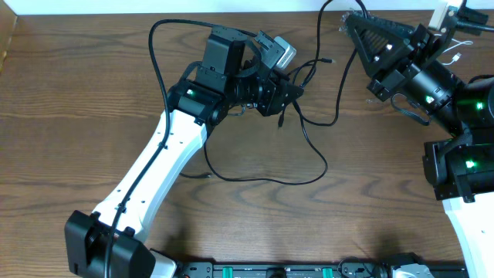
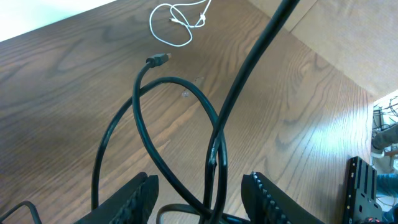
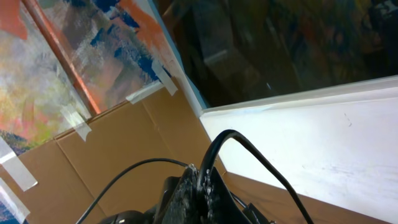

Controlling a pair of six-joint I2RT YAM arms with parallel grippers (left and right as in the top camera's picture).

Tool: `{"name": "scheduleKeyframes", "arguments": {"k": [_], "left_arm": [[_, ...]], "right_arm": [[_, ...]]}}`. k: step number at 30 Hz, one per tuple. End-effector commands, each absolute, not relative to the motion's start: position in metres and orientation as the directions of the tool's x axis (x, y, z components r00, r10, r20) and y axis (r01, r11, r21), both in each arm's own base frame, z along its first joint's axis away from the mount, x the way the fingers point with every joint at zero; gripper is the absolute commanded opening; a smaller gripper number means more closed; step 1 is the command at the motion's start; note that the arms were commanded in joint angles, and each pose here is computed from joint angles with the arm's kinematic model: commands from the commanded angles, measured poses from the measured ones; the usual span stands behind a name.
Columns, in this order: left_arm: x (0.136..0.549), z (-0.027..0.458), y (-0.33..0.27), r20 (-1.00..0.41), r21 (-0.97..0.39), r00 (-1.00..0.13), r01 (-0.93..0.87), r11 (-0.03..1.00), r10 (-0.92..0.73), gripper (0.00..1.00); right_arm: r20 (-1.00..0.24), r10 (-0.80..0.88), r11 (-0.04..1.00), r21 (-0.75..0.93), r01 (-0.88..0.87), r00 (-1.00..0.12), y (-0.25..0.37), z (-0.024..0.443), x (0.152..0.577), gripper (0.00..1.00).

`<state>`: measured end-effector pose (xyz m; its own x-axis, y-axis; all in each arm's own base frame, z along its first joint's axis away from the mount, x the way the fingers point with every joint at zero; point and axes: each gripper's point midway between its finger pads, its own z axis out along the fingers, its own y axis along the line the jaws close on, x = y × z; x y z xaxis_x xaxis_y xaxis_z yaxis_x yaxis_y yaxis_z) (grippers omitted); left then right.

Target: Untangle cables

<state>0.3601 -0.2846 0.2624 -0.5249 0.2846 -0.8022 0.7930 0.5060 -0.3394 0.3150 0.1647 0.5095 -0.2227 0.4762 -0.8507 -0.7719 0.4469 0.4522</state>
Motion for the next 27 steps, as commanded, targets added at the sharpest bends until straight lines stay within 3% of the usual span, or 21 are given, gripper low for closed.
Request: {"name": "scheduleKeyframes", "arguments": {"k": [1, 14, 17, 20, 27], "left_arm": [[0.361, 0.275, -0.288, -0.823, -0.317, -0.492, 0.812, 0.490, 0.284, 0.48], [0.358, 0.257, -0.302, -0.799, -0.338, -0.513, 0.815, 0.471, 0.314, 0.43], [0.359, 0.253, -0.305, -0.796, -0.335, -0.514, 0.814, 0.474, 0.319, 0.35], [0.368, 0.250, -0.298, -0.794, -0.303, -0.516, 0.794, 0.526, 0.322, 0.26], [0.392, 0.260, -0.260, -0.809, -0.222, -0.513, 0.718, 0.659, 0.286, 0.25]], "right_arm": [[-0.856, 0.489, 0.461, 0.415, -0.784, -0.166, 0.158, 0.528, 0.309, 0.01], [-0.852, 0.498, 0.453, 0.414, -0.790, -0.161, 0.158, 0.531, 0.307, 0.01], [-0.852, 0.498, 0.453, 0.414, -0.790, -0.161, 0.158, 0.531, 0.307, 0.01], [-0.852, 0.497, 0.454, 0.418, -0.787, -0.166, 0.158, 0.530, 0.307, 0.01], [-0.857, 0.452, 0.556, 0.487, -0.674, -0.246, 0.152, 0.489, 0.330, 0.01]]}}
